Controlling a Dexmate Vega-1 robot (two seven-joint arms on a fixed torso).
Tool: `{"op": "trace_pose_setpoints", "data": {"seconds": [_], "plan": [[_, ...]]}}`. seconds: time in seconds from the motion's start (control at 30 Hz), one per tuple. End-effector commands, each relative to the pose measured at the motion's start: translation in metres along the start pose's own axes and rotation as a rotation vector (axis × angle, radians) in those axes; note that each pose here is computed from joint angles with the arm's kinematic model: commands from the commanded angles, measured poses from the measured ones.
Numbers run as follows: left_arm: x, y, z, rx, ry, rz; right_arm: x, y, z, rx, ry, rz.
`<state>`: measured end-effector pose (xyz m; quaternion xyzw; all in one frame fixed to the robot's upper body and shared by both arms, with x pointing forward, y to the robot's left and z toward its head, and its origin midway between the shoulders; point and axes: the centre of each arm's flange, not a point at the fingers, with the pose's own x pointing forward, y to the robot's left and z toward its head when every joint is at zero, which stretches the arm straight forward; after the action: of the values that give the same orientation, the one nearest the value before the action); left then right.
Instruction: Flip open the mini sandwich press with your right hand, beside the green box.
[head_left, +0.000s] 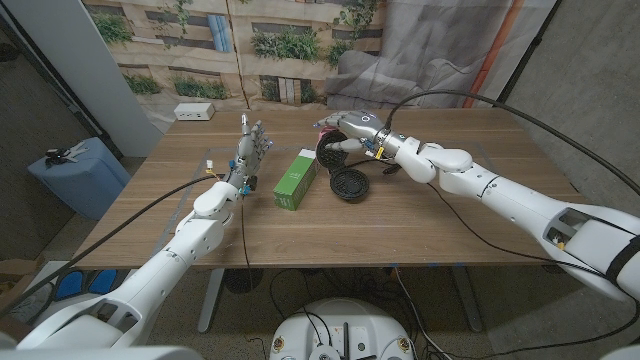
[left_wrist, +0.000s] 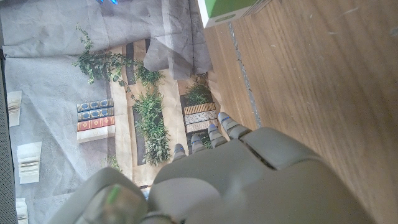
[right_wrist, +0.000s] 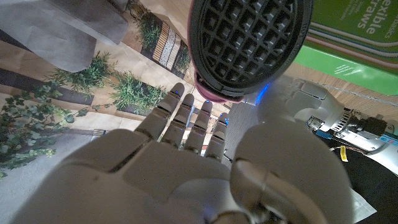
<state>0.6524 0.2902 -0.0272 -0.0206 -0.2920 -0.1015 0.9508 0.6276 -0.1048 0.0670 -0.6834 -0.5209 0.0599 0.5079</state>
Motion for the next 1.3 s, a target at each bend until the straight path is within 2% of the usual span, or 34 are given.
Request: {"op": "trace_pose_setpoints", "data": {"seconds": [0.03, 0.63, 1.0, 1.3], "plan": [[0.0, 0.0, 0.0, 0.0, 0.0, 0.0, 0.01, -0.004, -0.002, -0.002, -0.005, 0.019], [0.0, 0.0, 0.0, 0.0, 0.0, 0.0, 0.007, -0.02, -0.005, 0.028, 0.013, -0.003], [0.0, 0.0, 0.0, 0.0, 0.0, 0.0, -0.006, -0.022, -0.01, 0.095, 0.055, -0.023], [0.0, 0.0, 0.0, 0.0, 0.0, 0.0, -0.02, -0.023, -0.016, 0.17, 0.11, -0.053]]}}
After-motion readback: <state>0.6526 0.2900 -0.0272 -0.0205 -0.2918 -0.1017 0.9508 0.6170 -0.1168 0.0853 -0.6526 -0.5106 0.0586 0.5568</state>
